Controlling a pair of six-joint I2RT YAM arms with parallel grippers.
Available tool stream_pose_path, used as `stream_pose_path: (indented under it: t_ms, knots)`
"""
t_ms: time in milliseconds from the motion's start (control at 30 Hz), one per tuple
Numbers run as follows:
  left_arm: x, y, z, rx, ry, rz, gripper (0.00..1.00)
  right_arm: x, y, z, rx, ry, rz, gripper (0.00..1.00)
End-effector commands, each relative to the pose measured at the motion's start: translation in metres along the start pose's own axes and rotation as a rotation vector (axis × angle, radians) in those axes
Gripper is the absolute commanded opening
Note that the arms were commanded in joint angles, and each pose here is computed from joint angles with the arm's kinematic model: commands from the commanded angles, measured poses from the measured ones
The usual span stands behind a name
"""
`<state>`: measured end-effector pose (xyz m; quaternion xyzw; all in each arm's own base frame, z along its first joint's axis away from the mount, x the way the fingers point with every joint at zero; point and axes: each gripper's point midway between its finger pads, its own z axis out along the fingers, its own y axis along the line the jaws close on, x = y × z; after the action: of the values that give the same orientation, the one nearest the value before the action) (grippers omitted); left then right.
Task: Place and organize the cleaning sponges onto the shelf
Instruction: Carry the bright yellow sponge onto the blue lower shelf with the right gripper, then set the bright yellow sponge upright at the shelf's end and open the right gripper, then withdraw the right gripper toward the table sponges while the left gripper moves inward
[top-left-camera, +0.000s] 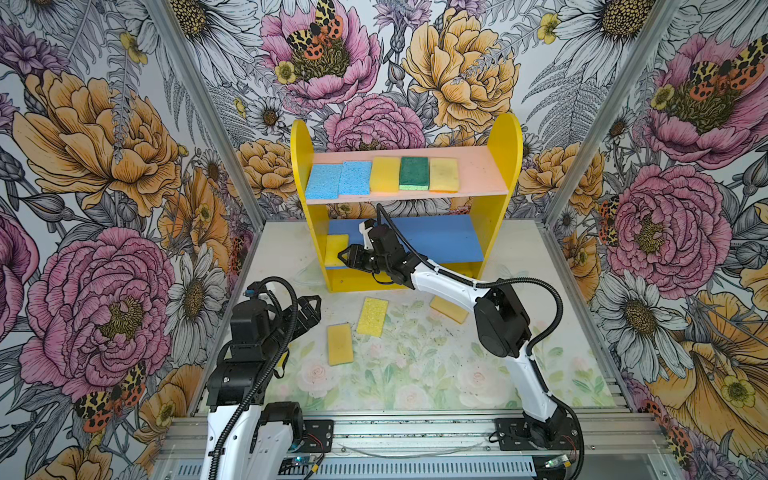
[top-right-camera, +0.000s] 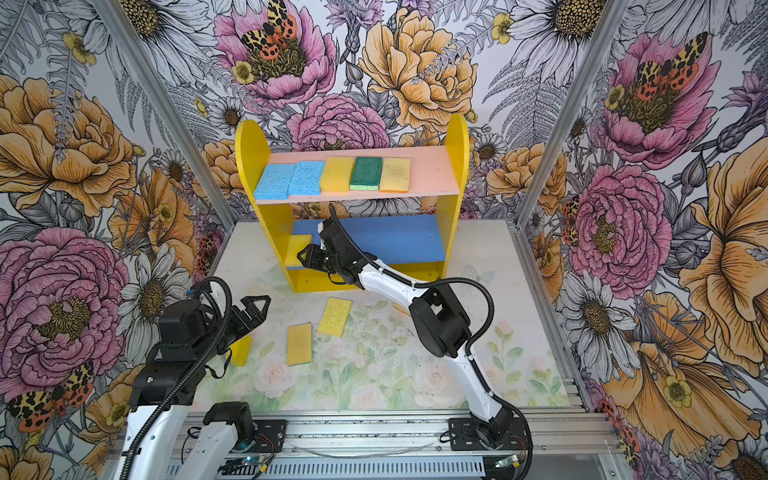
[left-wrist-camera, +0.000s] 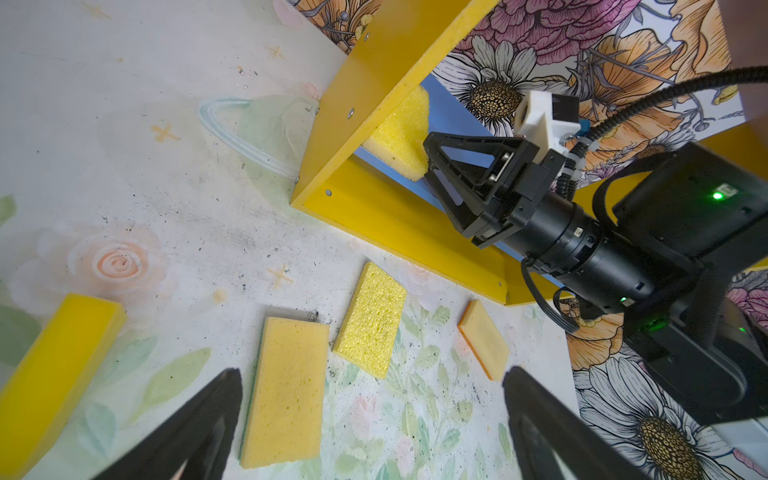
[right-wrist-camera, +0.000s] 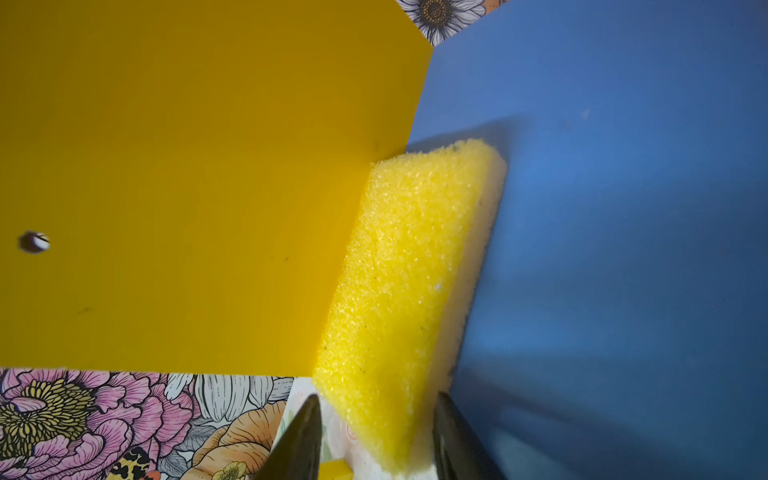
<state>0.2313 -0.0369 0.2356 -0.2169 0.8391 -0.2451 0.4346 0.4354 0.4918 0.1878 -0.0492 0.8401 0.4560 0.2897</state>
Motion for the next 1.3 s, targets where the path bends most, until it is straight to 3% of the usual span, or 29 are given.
stream_pose_path:
  t_ms: [0,200,500,1267]
  knots:
    - [0.001,0.002,0.001,-0.010,-0.003,0.032,0.99,-0.010,0.009,-0.015,0.001,-0.040,-0.037,0.52]
    - [0.003,-0.002,-0.002,0.015,-0.004,0.041,0.99,-0.012,-0.004,-0.027,0.028,-0.039,-0.023,0.62]
    - [0.016,-0.015,0.000,0.075,0.043,0.077,0.99,0.004,-0.007,-0.056,0.054,-0.022,-0.024,0.66]
    - [0.066,-0.036,0.023,0.112,0.266,0.177,0.99,0.039,0.017,-0.085,-0.059,0.062,-0.095,0.72]
